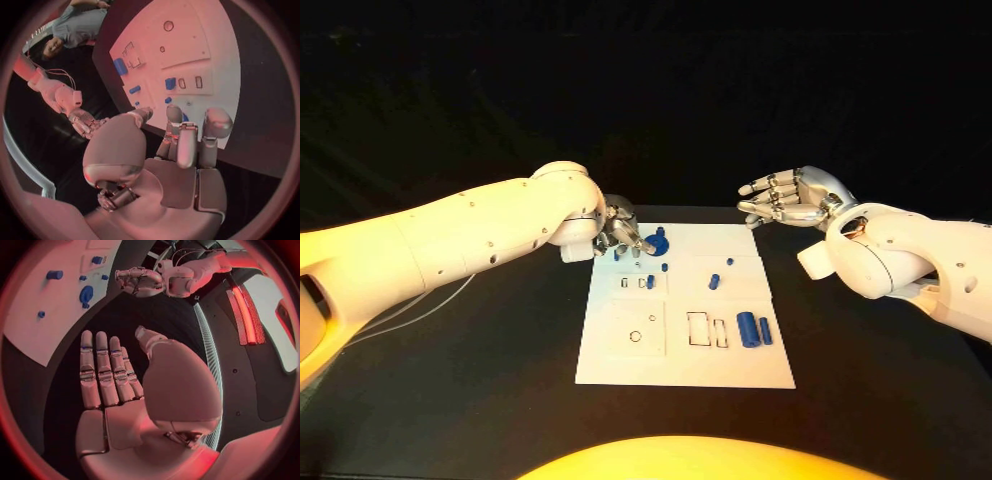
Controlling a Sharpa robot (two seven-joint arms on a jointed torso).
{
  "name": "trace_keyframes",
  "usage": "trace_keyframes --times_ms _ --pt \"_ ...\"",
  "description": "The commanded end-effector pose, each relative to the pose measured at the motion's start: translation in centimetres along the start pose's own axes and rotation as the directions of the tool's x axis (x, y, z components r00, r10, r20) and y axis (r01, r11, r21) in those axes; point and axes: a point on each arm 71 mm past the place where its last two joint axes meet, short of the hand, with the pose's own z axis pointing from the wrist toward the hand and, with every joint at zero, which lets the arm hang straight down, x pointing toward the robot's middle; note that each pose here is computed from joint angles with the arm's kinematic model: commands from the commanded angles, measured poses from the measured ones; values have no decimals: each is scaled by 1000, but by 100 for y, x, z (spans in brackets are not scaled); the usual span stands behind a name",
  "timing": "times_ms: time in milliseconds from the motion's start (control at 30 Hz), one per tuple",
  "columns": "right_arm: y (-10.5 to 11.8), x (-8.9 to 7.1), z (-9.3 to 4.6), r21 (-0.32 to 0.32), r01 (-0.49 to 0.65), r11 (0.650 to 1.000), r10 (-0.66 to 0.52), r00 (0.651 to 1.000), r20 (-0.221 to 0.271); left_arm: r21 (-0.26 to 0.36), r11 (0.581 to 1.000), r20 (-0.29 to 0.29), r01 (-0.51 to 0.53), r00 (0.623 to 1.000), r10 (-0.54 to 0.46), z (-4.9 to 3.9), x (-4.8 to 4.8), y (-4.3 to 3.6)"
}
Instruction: Assemble the parts on the task board
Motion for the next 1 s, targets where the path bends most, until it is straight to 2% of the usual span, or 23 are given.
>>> trace_keyframes --times_ms 33,233,333,400,467,600,733,900,1000 --pt "-22 21 13 31 -36 999 37 999 -30 9 999 -14 41 999 -41 15 -14 -21" --pt "-70 63 13 95 -87 992 97 990 -106 37 990 -33 139 990 -138 7 -30 -1" --pt "-106 81 9 142 -118 983 140 978 -152 49 980 -106 191 977 -185 -22 -9 16" --pt "-121 84 7 162 -131 978 158 973 -169 55 975 -153 215 967 -204 -43 5 17" --pt "-133 78 6 173 -138 975 168 970 -177 58 973 -175 224 962 -211 -61 10 16" --pt "-132 51 11 163 -142 976 168 972 -163 59 978 -172 201 967 -189 -75 -4 14" --pt "-122 1 24 133 -132 982 149 981 -122 54 990 -159 127 980 -117 -64 -24 -1" --pt "-108 -71 45 84 -72 994 78 995 -70 35 999 -131 19 991 -15 -33 -40 -24" --pt "-103 -104 54 62 -33 998 36 998 -50 23 1000 -110 -6 994 8 -19 -61 -20"
